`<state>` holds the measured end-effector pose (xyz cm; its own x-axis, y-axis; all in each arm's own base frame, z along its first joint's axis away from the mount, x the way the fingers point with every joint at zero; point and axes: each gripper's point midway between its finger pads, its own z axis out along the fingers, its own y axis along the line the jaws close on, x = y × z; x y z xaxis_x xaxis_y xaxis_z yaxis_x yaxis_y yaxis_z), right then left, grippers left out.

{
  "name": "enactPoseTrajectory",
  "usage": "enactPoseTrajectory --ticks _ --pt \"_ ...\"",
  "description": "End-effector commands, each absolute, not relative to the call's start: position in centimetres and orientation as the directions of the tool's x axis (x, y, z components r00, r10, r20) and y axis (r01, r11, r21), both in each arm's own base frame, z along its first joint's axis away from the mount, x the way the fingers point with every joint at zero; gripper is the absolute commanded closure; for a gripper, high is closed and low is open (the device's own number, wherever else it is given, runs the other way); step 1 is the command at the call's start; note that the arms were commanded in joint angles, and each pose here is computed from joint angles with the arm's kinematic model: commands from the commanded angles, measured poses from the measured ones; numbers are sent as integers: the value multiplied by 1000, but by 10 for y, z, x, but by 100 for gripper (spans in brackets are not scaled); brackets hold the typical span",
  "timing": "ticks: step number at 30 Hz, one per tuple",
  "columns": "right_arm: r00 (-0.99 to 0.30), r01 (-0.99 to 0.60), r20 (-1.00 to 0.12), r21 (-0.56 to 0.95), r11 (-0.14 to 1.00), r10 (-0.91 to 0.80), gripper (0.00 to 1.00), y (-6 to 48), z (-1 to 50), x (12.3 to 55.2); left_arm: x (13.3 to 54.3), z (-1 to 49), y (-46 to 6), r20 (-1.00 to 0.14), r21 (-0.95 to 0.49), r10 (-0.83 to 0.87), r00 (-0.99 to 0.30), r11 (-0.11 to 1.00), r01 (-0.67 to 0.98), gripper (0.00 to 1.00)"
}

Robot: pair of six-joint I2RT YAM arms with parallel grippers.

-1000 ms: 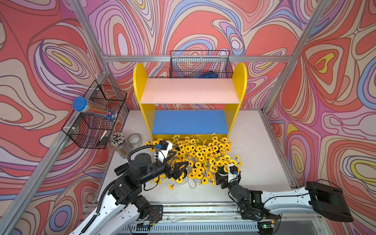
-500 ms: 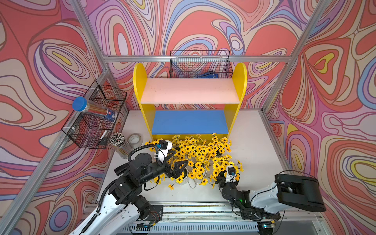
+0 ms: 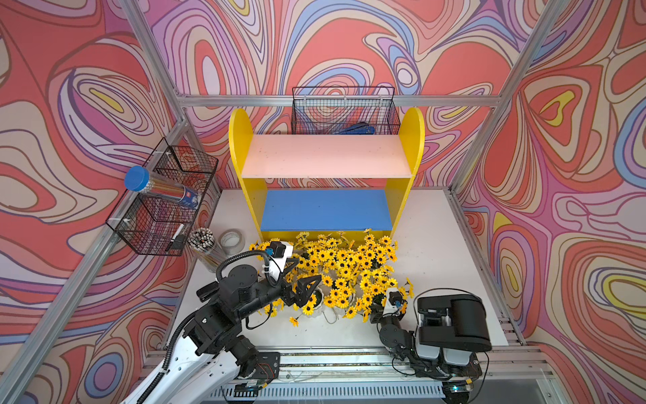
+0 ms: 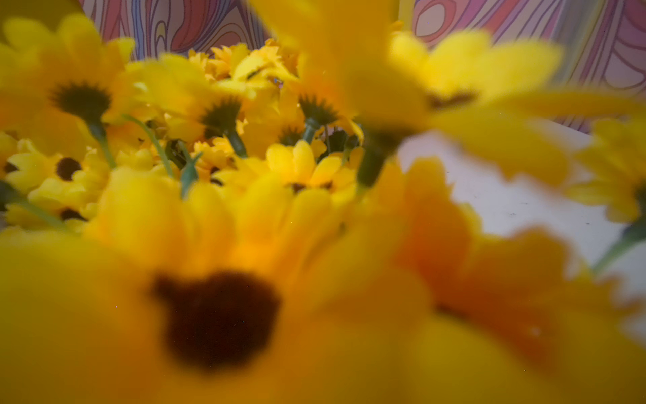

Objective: Take the sunflower pots off the shelves
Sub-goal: Place the sunflower pot at the center of the board.

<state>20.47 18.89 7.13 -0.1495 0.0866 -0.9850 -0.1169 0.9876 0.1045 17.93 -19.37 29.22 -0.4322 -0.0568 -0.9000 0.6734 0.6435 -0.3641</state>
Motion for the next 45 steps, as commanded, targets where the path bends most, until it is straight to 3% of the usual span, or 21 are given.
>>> enactPoseTrajectory --ticks 1,3,6,10,13,15,26,36,45 --pt "-274 -168 -961 12 986 -35 78 203 47 198 178 293 -193 -902 -351 -39 -430 647 677 0" --pt "-252 -202 -967 13 979 -39 72 206 52 197 177 294 -193 -903 -352 -44 -427 645 678 0" --pt "-230 -216 -972 -5 976 -56 52 209 56 198 177 295 -191 -906 -349 -48 -420 647 678 0" --pt "-252 -186 -964 -42 982 -89 35 208 50 200 175 296 -192 -903 -355 -47 -427 641 681 0" --pt "-257 -174 -964 -16 985 -62 11 200 53 198 173 295 -192 -901 -362 -49 -432 634 683 0" --pt "-282 -158 -958 2 987 -43 2 195 53 196 172 295 -192 -900 -366 -51 -433 631 684 0" --pt "-388 -225 -921 57 973 -36 2 205 67 186 164 299 -188 -906 -351 -38 -422 623 699 0" --pt "-448 -181 -894 105 978 13 2 190 88 180 154 300 -184 -904 -363 -44 -426 607 707 0" --pt "-504 -256 -860 65 964 -76 2 212 103 158 148 307 -182 -906 -365 -47 -421 592 719 0"
